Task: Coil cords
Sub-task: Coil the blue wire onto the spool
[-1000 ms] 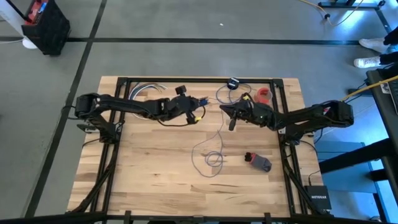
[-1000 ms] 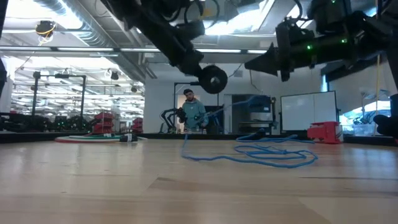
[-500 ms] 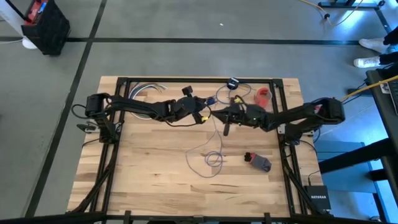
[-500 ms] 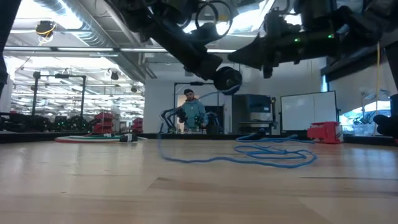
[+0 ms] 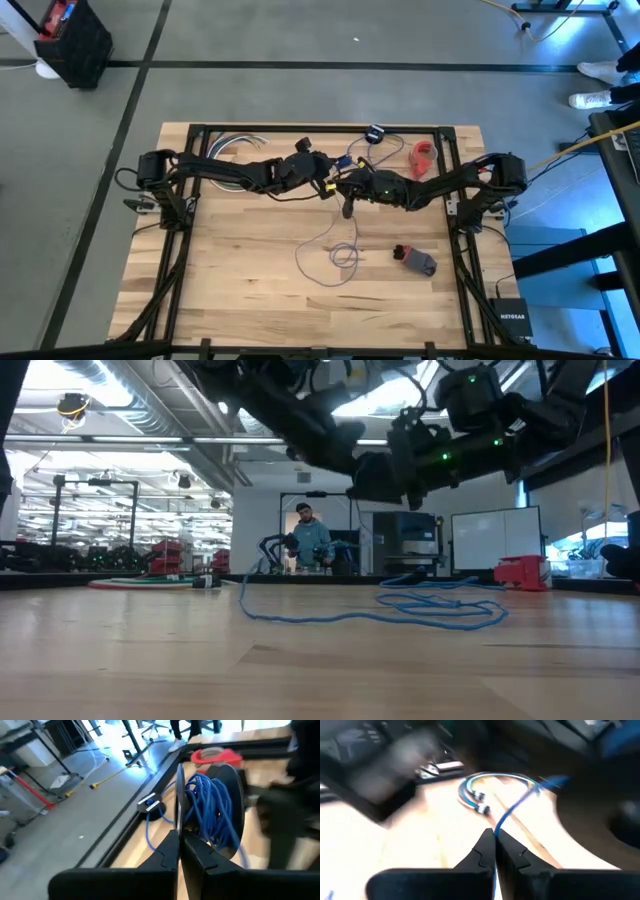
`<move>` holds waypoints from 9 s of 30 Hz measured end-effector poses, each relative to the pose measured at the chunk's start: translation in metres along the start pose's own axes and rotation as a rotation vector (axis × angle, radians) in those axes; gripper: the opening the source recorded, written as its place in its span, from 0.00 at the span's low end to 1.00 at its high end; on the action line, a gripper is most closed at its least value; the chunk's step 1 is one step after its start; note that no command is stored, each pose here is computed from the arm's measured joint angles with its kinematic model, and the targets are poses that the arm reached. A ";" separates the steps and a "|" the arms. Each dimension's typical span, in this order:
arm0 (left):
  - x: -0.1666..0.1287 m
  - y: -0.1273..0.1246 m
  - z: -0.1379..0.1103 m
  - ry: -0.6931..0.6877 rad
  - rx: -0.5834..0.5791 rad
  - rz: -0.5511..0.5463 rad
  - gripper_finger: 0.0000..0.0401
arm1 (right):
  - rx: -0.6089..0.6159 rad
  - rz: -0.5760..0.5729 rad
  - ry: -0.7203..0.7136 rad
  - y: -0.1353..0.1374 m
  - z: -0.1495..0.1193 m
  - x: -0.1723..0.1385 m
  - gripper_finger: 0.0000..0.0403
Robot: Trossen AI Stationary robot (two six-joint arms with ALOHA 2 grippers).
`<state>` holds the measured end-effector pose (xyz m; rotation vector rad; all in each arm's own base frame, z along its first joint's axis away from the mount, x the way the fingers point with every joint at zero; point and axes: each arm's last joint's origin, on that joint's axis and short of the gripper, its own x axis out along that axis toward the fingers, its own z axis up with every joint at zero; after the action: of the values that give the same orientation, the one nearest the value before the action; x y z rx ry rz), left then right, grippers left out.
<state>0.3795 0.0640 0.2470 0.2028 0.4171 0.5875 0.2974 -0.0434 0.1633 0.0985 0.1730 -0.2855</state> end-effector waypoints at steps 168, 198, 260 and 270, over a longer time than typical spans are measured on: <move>-0.033 0.010 -0.016 0.311 0.179 0.006 0.00 | 0.071 -0.040 -0.026 -0.029 0.001 -0.055 0.01; -0.008 0.010 -0.013 0.183 -0.009 -0.031 0.00 | 0.109 0.138 -0.082 0.014 0.034 0.005 0.01; -0.032 0.002 0.000 0.181 0.089 -0.178 0.00 | 0.000 -0.090 0.222 -0.026 -0.059 -0.035 0.29; -0.032 0.002 0.000 0.185 0.099 -0.179 0.00 | 0.047 0.006 0.226 -0.019 -0.068 0.003 0.29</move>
<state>0.3547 0.0472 0.2577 0.2042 0.6371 0.4114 0.2843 -0.0546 0.0950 0.1779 0.3900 -0.2718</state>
